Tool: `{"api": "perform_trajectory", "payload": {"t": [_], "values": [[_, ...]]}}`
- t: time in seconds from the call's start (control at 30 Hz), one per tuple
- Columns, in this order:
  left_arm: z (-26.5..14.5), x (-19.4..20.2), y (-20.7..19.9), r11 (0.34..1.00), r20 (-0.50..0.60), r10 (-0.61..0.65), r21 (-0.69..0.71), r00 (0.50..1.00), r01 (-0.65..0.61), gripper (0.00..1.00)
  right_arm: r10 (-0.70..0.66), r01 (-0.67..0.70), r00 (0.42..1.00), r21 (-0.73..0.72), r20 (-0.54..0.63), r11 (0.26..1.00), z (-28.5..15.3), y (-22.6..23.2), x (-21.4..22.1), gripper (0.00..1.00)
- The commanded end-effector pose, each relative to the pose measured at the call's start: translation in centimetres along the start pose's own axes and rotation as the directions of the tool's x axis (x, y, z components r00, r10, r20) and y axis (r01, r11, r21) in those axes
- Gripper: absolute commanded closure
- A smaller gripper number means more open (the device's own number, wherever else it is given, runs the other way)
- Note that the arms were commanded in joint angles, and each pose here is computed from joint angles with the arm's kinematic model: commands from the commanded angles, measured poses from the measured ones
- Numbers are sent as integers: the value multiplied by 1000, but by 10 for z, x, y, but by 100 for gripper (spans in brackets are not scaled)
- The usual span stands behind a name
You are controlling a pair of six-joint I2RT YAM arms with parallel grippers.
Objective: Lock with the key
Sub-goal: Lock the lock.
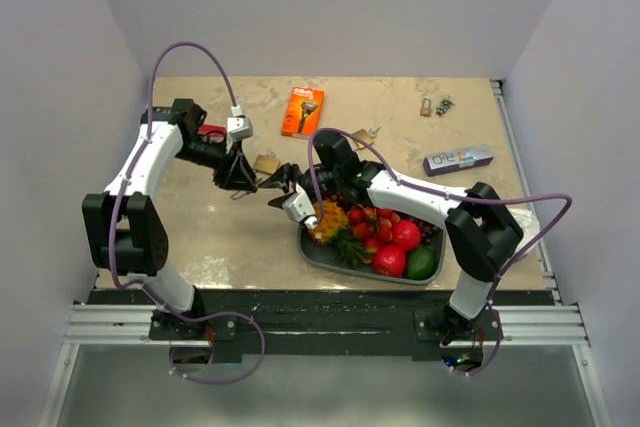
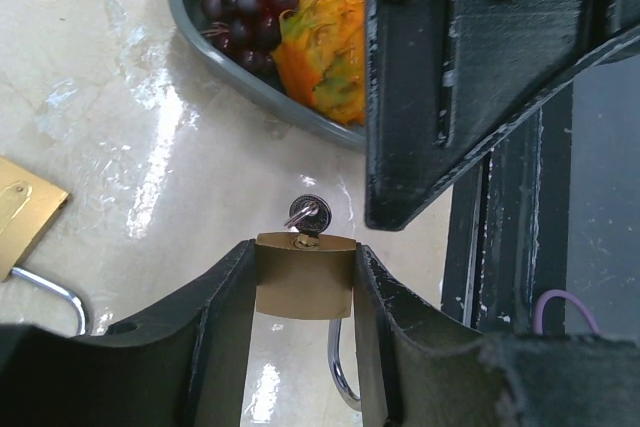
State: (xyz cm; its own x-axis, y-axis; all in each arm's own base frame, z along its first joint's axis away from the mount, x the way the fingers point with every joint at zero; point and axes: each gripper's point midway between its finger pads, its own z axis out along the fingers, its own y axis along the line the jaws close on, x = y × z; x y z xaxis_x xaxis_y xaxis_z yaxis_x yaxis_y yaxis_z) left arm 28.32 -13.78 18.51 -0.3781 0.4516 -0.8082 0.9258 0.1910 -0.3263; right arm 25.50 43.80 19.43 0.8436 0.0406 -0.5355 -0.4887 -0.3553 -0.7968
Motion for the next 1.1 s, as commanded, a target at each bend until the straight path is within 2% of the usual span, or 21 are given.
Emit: {"api": "perform_trajectory", "payload": {"t": [0.0, 0.4, 0.7, 0.8, 0.9, 0.93, 1.0, 1.03, 1.07], "values": [[3, -16, -22, 999, 56, 23, 36, 998, -25, 100, -149, 149, 989, 39, 5, 988, -2, -25, -6, 48], [17, -17, -35, 996, 31, 25, 87, 999, -28, 100, -196, 197, 980, 9, -23, 980, 1, -17, 5, 53], [20, -24, -30, 998, 38, 1, 65, 999, -3, 100, -237, 237, 971, -8, -17, 972, 2, -13, 4, 64], [22, -26, -29, 998, 35, 3, 65, 999, -5, 100, -238, 238, 971, -9, -14, 971, 4, -14, 5, 70], [23, -26, -31, 998, 31, -1, 65, 1000, -1, 100, -228, 228, 974, -3, -18, 974, 4, -17, 5, 84], [23, -27, -31, 998, 34, 5, 59, 999, -7, 100, -219, 219, 976, 1, -21, 976, 4, -17, 6, 93], [23, -24, -31, 999, 25, 2, 49, 1000, -3, 100, -186, 186, 982, 20, -25, 982, 3, -23, 5, 100], [21, -27, -30, 999, 28, 18, 35, 999, -19, 95, -168, 169, 985, 27, -26, 985, 2, -25, 4, 100], [21, -26, -29, 999, 26, 24, 22, 999, -25, 82, -134, 134, 991, 37, -22, 990, 2, -27, 3, 100]]}}
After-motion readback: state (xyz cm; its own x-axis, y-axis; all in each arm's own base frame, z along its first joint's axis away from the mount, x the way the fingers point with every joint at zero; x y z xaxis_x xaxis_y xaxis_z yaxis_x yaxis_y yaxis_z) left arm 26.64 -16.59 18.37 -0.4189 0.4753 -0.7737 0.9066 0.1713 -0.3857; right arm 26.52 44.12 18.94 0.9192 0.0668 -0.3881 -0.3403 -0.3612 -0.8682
